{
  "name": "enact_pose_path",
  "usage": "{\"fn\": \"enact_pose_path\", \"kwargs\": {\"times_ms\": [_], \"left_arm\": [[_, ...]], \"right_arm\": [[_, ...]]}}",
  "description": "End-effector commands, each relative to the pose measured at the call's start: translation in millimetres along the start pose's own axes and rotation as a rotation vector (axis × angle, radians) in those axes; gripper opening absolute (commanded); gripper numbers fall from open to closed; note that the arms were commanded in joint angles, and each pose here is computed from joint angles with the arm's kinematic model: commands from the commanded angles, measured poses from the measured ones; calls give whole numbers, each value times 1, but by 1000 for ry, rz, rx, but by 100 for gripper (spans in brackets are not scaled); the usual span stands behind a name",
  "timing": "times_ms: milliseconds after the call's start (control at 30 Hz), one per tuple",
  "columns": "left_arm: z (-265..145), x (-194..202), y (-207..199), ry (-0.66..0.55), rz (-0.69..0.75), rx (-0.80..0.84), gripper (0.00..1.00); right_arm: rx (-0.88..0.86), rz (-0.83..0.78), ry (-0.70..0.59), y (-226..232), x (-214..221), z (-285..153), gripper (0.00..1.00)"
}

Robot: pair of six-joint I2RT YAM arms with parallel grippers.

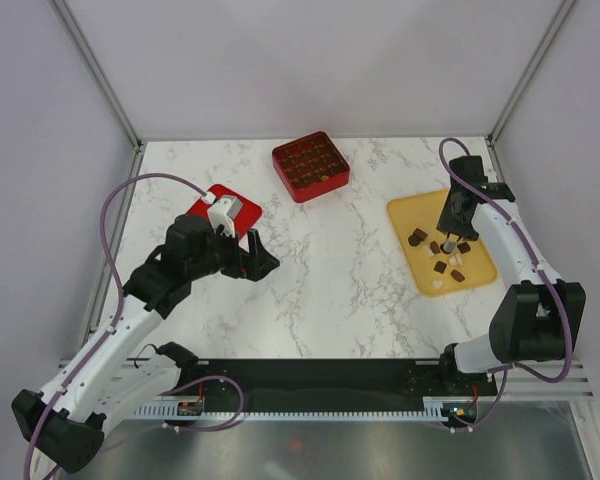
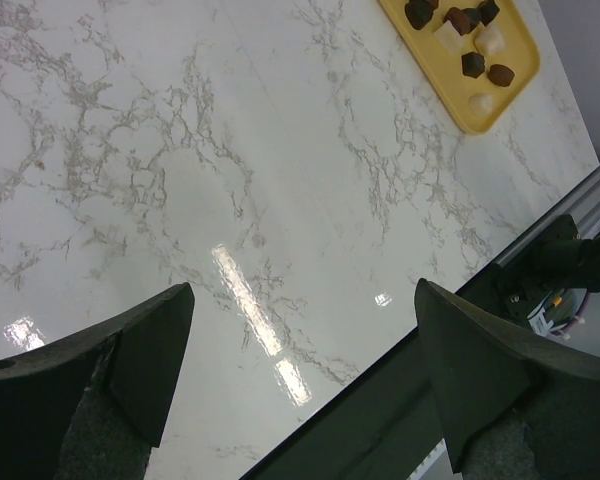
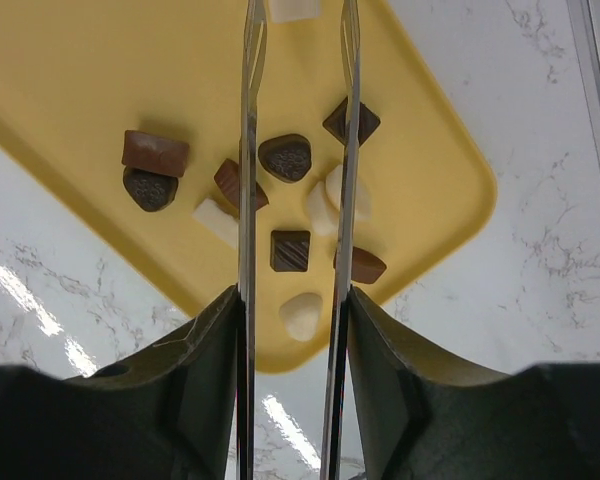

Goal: Pack the chocolate

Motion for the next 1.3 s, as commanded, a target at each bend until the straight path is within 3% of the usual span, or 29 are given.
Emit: {"fn": "enact_pose_path", "kwargs": {"times_ms": [0,200,800,1267], "left_arm": [[2,-1,-1,4,25,23,100],[4,0,-1,12,23,22,100],[8,1,1,27,21,12,100],[4,-2,2,3,25,3,100]], "right_arm": [[-37,27,-30,6,-10,9,52],[-30,74,-8,-8,-11,26,53],[-143,66,21,7,-5,46,54],[-216,44,-55,16,-29,11,27]]}}
Point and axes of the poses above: each gripper's point midway between its finger pads, its own z axis out along the fingers, its own y axis along the line the jaws close on, x = y × z, the point moved 5 cm from there along -z, back along the fingers, and after that the axes turned 8 degrees about -z, right-handed, at the moved point
